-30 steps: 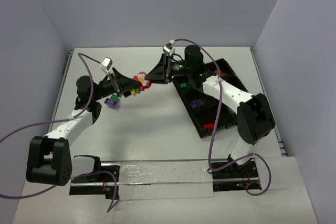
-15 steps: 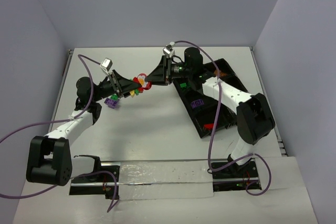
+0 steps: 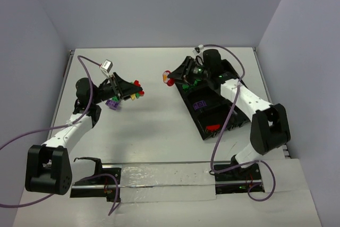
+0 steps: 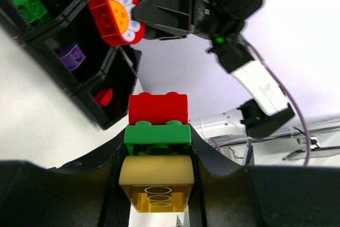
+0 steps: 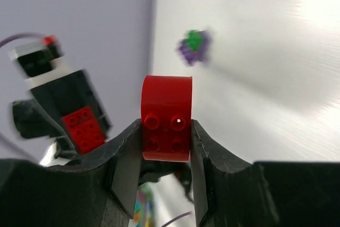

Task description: Sort the legos into containers by color

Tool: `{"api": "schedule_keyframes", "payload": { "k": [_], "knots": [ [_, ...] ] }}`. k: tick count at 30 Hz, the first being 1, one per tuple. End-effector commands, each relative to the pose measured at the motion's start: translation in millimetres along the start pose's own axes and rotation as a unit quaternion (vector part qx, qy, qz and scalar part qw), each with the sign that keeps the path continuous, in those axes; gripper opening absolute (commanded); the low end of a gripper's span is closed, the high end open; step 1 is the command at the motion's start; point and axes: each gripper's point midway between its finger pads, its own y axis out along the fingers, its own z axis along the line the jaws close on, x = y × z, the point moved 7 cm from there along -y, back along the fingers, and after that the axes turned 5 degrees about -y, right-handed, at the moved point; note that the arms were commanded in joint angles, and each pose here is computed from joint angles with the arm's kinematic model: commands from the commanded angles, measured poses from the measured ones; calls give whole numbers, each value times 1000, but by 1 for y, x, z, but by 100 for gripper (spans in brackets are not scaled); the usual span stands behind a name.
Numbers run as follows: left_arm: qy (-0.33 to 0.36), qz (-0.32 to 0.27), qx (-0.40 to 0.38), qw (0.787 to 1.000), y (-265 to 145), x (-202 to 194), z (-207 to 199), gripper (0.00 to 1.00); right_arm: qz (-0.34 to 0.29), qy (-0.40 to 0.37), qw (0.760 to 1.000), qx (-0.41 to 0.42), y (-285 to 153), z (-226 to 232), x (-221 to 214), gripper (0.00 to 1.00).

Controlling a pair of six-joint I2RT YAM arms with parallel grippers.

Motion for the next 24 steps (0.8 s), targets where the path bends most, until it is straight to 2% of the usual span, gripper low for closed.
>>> {"api": "schedule_keyframes", "payload": {
  "k": [1, 5, 10, 14, 17, 20, 24],
  "knots": [
    [46, -6, 13, 999, 1, 11, -12, 0, -58, -68, 983, -163, -43, -12, 3, 0],
    [50, -12, 87, 995, 4, 20, 3, 0, -89, -108, 930, -341, -89, -49, -14, 0],
    [65, -12, 131, 989, 8, 32, 13, 0, -118, -109, 889, -428, -133, -69, -40, 0],
    [59, -14, 155, 986, 10, 38, 19, 0, -133, -96, 872, -461, -153, -81, -59, 0],
    [45, -31, 205, 977, 6, 40, 30, 0, -138, -87, 866, -472, -161, -86, -68, 0],
    [33, -36, 249, 967, 2, 38, 42, 0, -130, -77, 870, -469, -163, -88, -75, 0],
    [34, -36, 270, 962, -1, 37, 48, 0, -125, -63, 875, -464, -166, -89, -80, 0]
  ]
}}
